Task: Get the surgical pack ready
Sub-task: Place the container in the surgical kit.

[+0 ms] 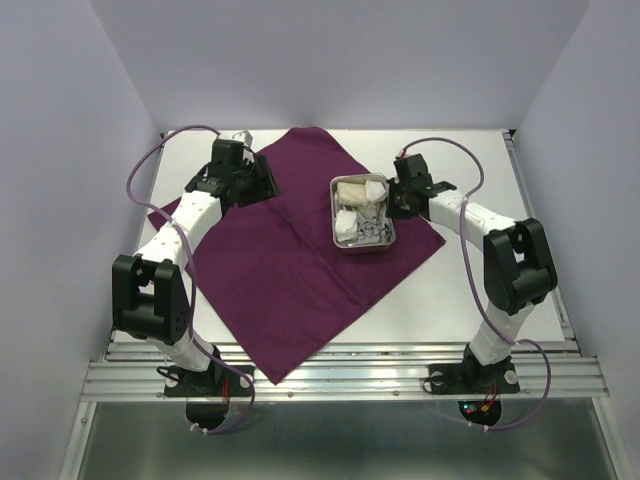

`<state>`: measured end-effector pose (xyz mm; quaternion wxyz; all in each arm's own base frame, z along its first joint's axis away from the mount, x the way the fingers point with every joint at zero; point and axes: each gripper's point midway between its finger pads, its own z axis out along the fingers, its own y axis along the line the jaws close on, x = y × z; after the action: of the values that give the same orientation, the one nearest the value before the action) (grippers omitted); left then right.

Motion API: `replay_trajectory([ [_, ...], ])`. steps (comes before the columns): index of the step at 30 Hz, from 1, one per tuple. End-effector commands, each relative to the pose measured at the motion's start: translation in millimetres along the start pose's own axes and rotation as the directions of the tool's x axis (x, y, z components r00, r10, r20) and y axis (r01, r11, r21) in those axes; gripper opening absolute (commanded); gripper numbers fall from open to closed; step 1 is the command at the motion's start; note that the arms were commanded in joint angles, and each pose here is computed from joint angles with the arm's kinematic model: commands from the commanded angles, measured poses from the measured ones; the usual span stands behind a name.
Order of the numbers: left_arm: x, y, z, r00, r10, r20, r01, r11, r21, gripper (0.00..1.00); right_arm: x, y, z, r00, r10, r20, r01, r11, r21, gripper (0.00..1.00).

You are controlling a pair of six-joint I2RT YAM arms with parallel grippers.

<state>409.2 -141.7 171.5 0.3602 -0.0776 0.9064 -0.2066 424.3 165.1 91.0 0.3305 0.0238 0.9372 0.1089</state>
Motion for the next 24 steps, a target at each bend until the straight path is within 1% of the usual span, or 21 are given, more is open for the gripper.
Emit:
replay_trajectory([
  [1, -11.6, -1.8, -14.7, 0.999, 0.020, 0.051, -0.020, 1.000, 0.008, 0.66, -43.5, 33.1, -17.4, 0.985, 0.064, 0.162, -0.044, 0.992, -0.121, 0.01],
  [6, -10.1, -1.0, -14.6, 0.999, 0.019, 0.048, -0.020, 1.000, 0.006, 0.66, -24.9, 40.1, -16.9, 0.989, 0.073, 0.125, -0.051, 0.985, -0.167, 0.01],
  [9, -8.8, -0.8, -13.4, 0.999, 0.018, 0.045, -0.018, 1.000, 0.009, 0.66, -15.6, 34.0, -14.0, 0.990, 0.086, 0.115, -0.068, 0.987, -0.148, 0.01],
  [13, -7.2, -0.8, -11.5, 0.999, 0.017, 0.040, -0.018, 1.000, 0.013, 0.66, -3.6, 19.9, -5.4, 0.991, 0.073, 0.108, -0.065, 0.995, -0.070, 0.01],
  [15, -6.3, -0.1, -10.1, 0.999, 0.017, 0.036, -0.017, 1.000, 0.011, 0.66, 2.5, 21.0, -2.7, 0.993, 0.062, 0.097, -0.056, 0.996, -0.066, 0.01],
  [20, -2.3, 2.2, -4.8, 1.000, 0.013, 0.021, -0.013, 1.000, 0.007, 0.66, 4.9, 27.5, -2.4, 0.995, 0.043, 0.095, -0.034, 0.996, -0.086, 0.01],
  [24, -1.3, 2.5, -4.2, 1.000, 0.011, 0.018, -0.011, 1.000, 0.007, 0.66, 0.6, 38.3, -9.4, 0.992, 0.032, 0.125, -0.016, 0.991, -0.131, 0.01],
])
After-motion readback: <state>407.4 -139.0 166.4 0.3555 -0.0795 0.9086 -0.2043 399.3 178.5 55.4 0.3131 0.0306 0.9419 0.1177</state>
